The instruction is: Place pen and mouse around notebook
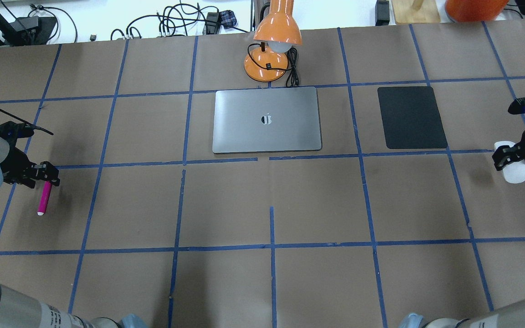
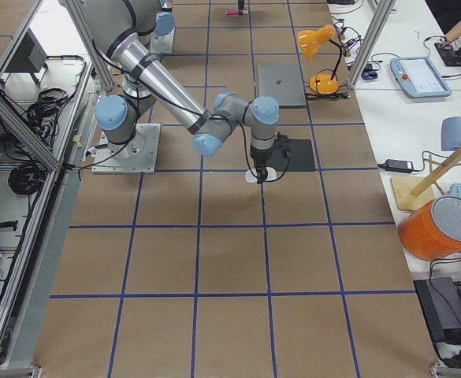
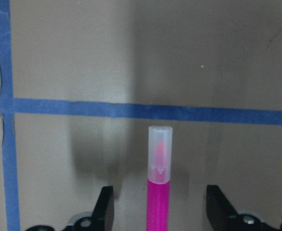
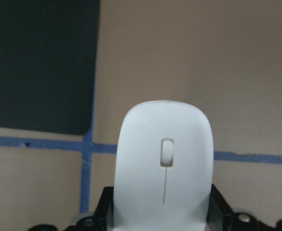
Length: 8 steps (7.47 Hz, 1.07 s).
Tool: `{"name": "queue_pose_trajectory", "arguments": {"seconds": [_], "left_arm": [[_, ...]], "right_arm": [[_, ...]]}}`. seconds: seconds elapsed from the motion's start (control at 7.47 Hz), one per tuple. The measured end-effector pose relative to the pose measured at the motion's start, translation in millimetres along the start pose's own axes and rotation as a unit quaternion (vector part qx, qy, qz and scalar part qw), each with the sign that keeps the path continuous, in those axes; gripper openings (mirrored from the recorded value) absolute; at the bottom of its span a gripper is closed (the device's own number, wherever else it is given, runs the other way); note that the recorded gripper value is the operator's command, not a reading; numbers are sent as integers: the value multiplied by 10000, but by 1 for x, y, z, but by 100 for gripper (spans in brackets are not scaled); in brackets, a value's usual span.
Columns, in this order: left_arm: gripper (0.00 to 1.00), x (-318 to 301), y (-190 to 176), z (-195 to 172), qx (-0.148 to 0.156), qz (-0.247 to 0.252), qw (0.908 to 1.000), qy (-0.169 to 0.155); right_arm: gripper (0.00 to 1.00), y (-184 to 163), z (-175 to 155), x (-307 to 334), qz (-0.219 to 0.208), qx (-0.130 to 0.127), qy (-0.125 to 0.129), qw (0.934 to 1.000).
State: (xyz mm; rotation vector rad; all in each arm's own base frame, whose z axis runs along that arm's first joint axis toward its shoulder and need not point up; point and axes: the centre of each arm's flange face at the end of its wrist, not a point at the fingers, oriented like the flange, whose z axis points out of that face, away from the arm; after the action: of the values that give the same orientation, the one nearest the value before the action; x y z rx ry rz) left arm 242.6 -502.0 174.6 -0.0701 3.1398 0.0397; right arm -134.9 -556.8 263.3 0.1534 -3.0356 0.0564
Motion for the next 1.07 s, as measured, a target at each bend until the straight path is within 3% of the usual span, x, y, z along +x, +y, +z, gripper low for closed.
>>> {"name": "queue_pose_trajectory", "arguments": {"seconds": [0.27,0.54,0.67,0.94,1.07], "left_arm": [[48,0,1,3,-45,53,10000,25],[9,0,1,5,-86,57,9999,56],[0,0,2,5,-107,57,9999,70],[0,0,2,6,-130,61,9999,88],[0,0,2,5,-159,62,9998,112]], "right_arm": [[27,-58,0,-71,191,65,-178,9996],[28,-99,33,-98,314,-66,-281,9991],[30,-107,47,-101,333,-125,-293,9989],[67,-111,61,-103,353,-201,-310,9987],[100,-111,67,-104,380,-248,-345,9984]]}}
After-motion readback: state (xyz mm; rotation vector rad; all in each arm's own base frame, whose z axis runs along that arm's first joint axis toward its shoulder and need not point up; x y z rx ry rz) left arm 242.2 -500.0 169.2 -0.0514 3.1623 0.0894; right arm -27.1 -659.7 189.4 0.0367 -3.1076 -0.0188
